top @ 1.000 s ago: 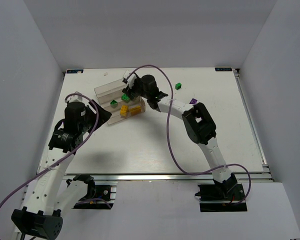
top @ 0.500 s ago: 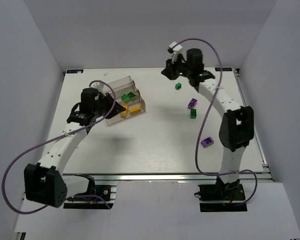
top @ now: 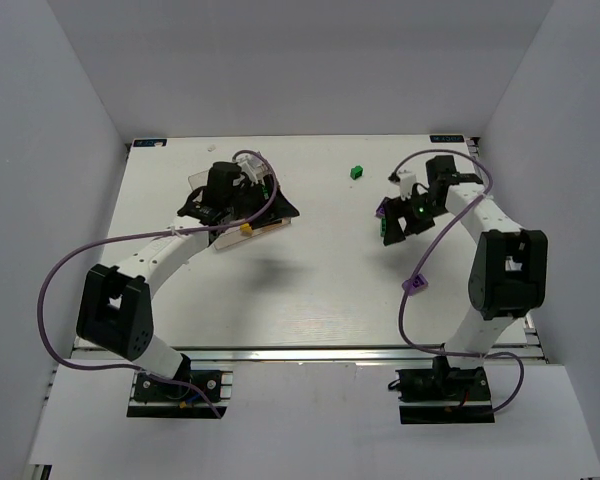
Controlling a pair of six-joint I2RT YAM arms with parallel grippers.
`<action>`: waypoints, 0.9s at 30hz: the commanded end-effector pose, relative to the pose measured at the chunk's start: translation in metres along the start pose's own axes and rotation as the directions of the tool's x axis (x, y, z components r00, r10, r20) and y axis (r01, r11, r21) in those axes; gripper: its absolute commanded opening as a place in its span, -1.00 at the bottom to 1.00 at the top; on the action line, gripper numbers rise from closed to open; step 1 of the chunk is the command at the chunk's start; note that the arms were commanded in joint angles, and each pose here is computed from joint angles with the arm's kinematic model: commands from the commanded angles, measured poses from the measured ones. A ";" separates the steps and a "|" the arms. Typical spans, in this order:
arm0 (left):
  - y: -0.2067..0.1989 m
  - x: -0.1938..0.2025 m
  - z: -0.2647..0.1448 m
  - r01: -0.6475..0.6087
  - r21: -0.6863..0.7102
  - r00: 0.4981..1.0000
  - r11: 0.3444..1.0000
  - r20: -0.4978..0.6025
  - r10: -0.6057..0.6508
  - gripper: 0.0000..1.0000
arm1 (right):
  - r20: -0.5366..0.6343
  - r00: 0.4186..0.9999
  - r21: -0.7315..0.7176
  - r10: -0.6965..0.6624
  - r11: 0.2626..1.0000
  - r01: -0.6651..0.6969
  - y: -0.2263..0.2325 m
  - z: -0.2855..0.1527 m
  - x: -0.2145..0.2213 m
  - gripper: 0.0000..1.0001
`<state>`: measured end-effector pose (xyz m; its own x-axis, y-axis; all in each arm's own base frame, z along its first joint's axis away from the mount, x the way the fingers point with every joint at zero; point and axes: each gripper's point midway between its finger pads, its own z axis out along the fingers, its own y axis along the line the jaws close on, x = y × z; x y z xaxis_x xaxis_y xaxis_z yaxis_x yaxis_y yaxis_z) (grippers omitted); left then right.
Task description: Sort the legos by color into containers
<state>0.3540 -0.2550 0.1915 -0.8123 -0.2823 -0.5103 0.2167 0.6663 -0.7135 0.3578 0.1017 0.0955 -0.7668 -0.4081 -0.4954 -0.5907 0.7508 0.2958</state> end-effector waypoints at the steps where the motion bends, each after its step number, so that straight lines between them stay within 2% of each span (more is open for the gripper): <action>1: -0.025 -0.008 -0.001 -0.060 0.055 0.998 0.997 0.027 0.059 0.43 | -0.011 0.992 0.034 -0.124 0.992 0.124 0.011 -0.024 0.017 0.69; 3: -0.025 -0.004 0.000 -0.062 0.050 0.998 0.997 0.022 0.061 0.44 | -0.010 0.981 -0.021 -0.192 0.981 0.192 0.022 -0.028 0.027 0.68; 4: -0.022 -0.003 0.000 -0.063 0.041 0.998 0.997 0.024 0.062 0.44 | -0.001 0.957 -0.041 -0.290 0.956 0.289 0.022 -0.030 0.029 0.67; 6: -0.024 0.001 0.000 -0.067 0.042 0.998 0.997 0.021 0.066 0.45 | 0.008 0.939 -0.098 -0.342 0.935 0.342 0.030 -0.031 0.034 0.69; 8: -0.021 0.003 0.000 -0.068 0.032 0.998 0.997 0.020 0.067 0.45 | 0.015 0.942 -0.101 -0.335 0.937 0.335 0.025 -0.029 0.032 0.69; 9: -0.020 0.002 -0.001 -0.068 0.028 0.997 0.997 0.024 0.068 0.47 | 0.016 0.953 -0.093 -0.304 0.948 0.304 0.021 -0.027 0.028 0.69; 11: -0.019 0.002 -0.002 -0.068 0.020 0.997 0.997 0.031 0.068 0.48 | 0.022 0.989 -0.047 -0.149 0.988 0.150 0.006 -0.020 0.011 0.68; 12: -0.019 0.001 -0.003 -0.068 0.019 0.997 0.998 0.035 0.067 0.48 | 0.034 0.995 -0.025 -0.090 0.996 0.091 -0.006 -0.017 -0.002 0.67; 13: -0.019 0.001 -0.004 -0.068 0.014 0.997 0.998 0.041 0.068 0.48 | 0.034 0.999 -0.017 0.026 1.000 -0.026 -0.007 -0.014 -0.008 0.64; 15: -0.021 0.004 -0.004 -0.072 0.016 0.997 0.997 0.036 0.071 0.49 | 0.043 0.993 -0.021 0.108 0.994 -0.107 -0.009 -0.011 -0.019 0.64; 19: -0.018 0.005 -0.006 -0.073 0.004 0.997 0.997 0.036 0.073 0.50 | 0.108 0.974 0.045 0.198 0.978 -0.204 -0.019 -0.002 -0.041 0.63; 22: -0.016 0.007 -0.007 -0.071 -0.005 0.997 0.997 0.036 0.071 0.50 | 0.078 0.956 0.147 0.283 0.945 -0.292 -0.032 0.011 -0.036 0.61; 27: -0.015 0.007 -0.010 -0.065 -0.014 0.997 0.998 0.041 0.066 0.50 | 0.088 0.952 0.211 0.294 0.928 -0.307 -0.035 0.023 -0.043 0.57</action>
<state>0.3439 -0.2629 0.1838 -0.8045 -0.2580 -0.5350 0.2279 0.6976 -0.6792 0.3973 0.1023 0.0819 -0.8851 -0.1875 -0.4260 -0.3294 0.8989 0.2888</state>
